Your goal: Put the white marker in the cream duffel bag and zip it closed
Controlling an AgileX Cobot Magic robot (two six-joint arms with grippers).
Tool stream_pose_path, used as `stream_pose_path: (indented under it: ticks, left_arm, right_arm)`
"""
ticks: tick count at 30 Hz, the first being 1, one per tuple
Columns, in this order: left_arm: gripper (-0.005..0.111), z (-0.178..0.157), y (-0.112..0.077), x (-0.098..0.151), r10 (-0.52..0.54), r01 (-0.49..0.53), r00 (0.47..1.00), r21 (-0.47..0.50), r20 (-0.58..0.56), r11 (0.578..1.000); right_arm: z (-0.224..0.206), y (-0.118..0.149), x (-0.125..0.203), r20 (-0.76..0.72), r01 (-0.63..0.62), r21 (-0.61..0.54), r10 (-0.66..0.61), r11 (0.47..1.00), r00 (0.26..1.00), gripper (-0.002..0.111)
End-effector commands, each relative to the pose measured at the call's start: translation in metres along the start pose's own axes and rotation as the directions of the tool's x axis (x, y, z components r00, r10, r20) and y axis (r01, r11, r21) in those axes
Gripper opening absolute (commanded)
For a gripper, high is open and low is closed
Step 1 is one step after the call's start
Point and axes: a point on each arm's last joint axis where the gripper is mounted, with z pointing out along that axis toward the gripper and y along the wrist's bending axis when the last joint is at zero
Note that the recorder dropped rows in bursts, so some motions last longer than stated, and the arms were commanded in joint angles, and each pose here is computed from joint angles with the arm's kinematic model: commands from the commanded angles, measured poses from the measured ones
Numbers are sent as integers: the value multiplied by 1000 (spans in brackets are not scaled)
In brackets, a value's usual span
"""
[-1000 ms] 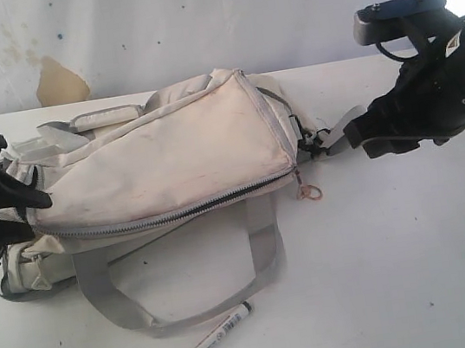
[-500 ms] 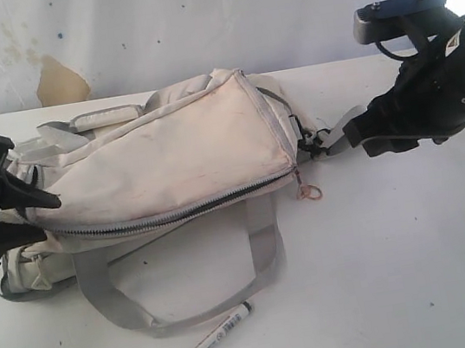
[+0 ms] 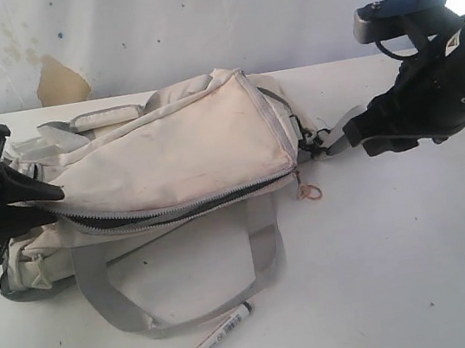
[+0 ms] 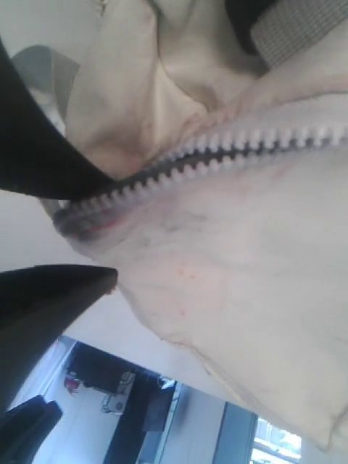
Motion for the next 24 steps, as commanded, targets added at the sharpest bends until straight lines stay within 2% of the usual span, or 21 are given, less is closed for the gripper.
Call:
stream_pose_path:
  ticks: [1, 7, 11, 14, 19, 20, 24]
  left_arm:
    - [31, 1, -5, 7, 31, -29, 998, 50, -55, 998]
    - [45, 1, -2, 4, 38, -38, 999, 22, -25, 999]
    - [44, 2, 5, -6, 31, -28, 997, -42, 71, 999]
    - [35, 7, 11, -8, -5, 8, 999, -58, 51, 998]
    - [5, 17, 17, -11, -71, 71, 997, -15, 18, 997]
    - [0, 17, 14, -11, -72, 72, 997, 15, 21, 997]
    - [0, 15, -3, -14, -95, 86, 995, 211, 34, 974]
  right_arm:
    - [-2, 0, 0, 22, 3, 3, -3, 1000, 1000, 41]
    - [-2, 0, 0, 16, 3, 2, -3, 1000, 1000, 41]
    - [-2, 0, 0, 16, 3, 2, -3, 1000, 1000, 41]
    - [-2, 0, 1, 7, 16, 0, -16, 1000, 1000, 41]
    - [-2, 0, 2, -1, 41, -7, -41, 999, 999, 41]
    - [-2, 1, 2, -5, 49, -15, -49, 999, 999, 41]
    - [-3, 6, 3, -5, 112, -70, -113, 991, 994, 41]
